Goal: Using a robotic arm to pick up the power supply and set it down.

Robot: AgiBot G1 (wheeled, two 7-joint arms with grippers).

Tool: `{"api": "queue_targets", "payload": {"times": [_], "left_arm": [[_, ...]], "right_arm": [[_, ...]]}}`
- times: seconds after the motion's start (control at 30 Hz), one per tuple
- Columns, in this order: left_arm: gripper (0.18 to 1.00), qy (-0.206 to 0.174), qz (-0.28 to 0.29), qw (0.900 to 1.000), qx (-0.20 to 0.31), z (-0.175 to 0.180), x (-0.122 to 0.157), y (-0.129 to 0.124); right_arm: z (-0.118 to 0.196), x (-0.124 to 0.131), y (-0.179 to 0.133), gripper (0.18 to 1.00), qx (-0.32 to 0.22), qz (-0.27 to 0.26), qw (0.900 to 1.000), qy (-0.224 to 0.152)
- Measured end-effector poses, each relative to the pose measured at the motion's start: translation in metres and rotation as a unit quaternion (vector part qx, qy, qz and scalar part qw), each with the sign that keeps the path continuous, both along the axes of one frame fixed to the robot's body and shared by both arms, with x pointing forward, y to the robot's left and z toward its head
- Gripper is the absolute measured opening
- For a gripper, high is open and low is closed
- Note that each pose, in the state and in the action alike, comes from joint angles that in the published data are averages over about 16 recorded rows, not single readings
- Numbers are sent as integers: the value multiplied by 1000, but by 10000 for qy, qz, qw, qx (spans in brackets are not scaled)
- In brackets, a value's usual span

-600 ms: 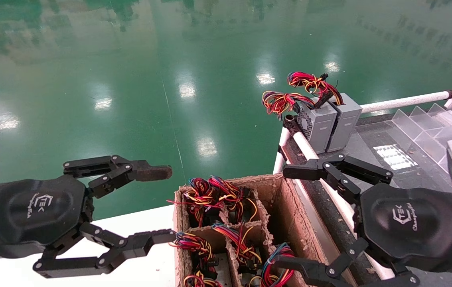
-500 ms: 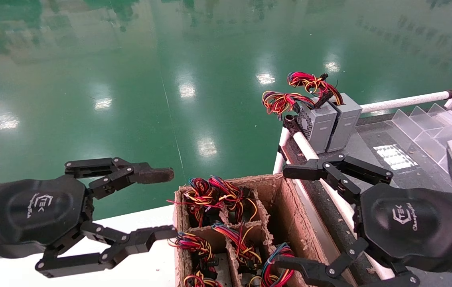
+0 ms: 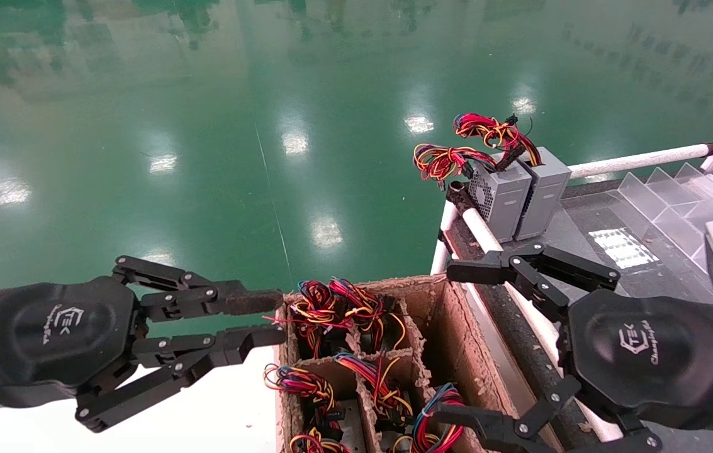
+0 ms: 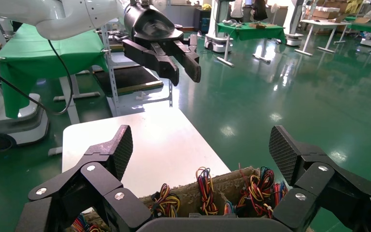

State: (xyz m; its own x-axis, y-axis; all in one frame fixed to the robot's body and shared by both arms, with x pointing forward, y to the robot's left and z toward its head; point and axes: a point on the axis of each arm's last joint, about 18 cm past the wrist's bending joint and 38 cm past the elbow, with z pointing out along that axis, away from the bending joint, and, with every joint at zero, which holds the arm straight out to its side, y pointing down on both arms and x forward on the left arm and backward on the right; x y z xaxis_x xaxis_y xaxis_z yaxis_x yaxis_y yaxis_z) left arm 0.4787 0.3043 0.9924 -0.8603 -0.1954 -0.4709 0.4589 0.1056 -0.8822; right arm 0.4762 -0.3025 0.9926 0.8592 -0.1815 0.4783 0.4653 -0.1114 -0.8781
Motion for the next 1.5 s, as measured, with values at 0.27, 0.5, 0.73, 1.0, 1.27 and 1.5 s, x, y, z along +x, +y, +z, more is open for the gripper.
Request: {"api": "queue_targets", "payload": {"times": [0.27,0.5,0.73,1.0,1.27,1.5], "left_arm": [[279,0,0,10000,0,0,0,0],[219,0,0,10000,0,0,0,0],[217,0,0,10000,0,0,0,0],[283,0,0,10000,0,0,0,0],[408,0,0,10000,0,0,0,0],[568,0,0,10000,0,0,0,0]], "right_arm": [[0,0,0,1001,0,0,10000,0],[0,0,0,1001,-1,-2,10000,3],[-5,4,-3,1001,-72,-123,9999,95],[-24,13,-8,1001,-557,-495,9963,435],[-53,23,-6,1001,-1428,-764,9827,894],[-76,31,3,1001,-2090,-814,9664,1254]]}}
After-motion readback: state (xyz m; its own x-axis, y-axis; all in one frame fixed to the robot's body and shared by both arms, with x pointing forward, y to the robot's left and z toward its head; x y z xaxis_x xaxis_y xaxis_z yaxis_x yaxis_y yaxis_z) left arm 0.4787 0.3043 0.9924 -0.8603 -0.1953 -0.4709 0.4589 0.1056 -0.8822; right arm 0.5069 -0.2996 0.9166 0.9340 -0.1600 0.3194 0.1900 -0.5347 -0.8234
